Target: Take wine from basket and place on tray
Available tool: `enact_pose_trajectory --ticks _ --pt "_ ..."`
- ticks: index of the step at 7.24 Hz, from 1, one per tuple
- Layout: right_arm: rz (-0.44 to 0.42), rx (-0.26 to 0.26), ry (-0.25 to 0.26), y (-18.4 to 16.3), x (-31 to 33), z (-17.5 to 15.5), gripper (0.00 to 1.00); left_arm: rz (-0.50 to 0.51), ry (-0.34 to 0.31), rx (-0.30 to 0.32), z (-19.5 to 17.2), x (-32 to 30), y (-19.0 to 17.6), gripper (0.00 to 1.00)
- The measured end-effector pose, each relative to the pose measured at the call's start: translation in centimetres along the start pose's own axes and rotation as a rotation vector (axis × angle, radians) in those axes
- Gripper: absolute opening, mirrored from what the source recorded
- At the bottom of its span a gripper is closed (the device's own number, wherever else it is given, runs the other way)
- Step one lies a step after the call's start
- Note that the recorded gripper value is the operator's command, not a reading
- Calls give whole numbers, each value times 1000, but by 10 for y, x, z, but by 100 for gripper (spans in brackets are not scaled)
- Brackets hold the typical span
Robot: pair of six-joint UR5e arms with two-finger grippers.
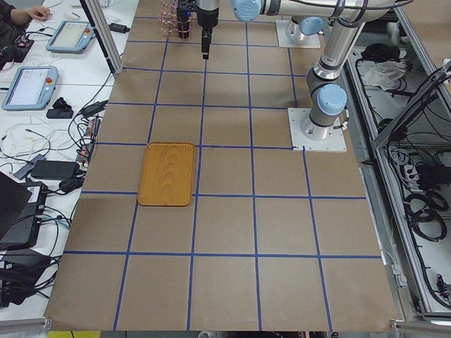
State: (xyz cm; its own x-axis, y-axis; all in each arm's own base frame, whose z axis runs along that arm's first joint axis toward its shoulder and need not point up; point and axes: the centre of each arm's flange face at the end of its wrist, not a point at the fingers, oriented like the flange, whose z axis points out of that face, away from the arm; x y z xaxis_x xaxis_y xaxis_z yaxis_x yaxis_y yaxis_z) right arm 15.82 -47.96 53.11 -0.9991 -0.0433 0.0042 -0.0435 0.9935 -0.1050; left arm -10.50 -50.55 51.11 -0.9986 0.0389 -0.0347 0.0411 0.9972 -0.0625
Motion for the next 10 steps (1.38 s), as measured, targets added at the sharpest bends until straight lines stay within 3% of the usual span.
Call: enact_pose_trajectory --ticks 10 --pt "1 -15 10 -14 7 10 100 -1 -1 -11 5 0 1 100"
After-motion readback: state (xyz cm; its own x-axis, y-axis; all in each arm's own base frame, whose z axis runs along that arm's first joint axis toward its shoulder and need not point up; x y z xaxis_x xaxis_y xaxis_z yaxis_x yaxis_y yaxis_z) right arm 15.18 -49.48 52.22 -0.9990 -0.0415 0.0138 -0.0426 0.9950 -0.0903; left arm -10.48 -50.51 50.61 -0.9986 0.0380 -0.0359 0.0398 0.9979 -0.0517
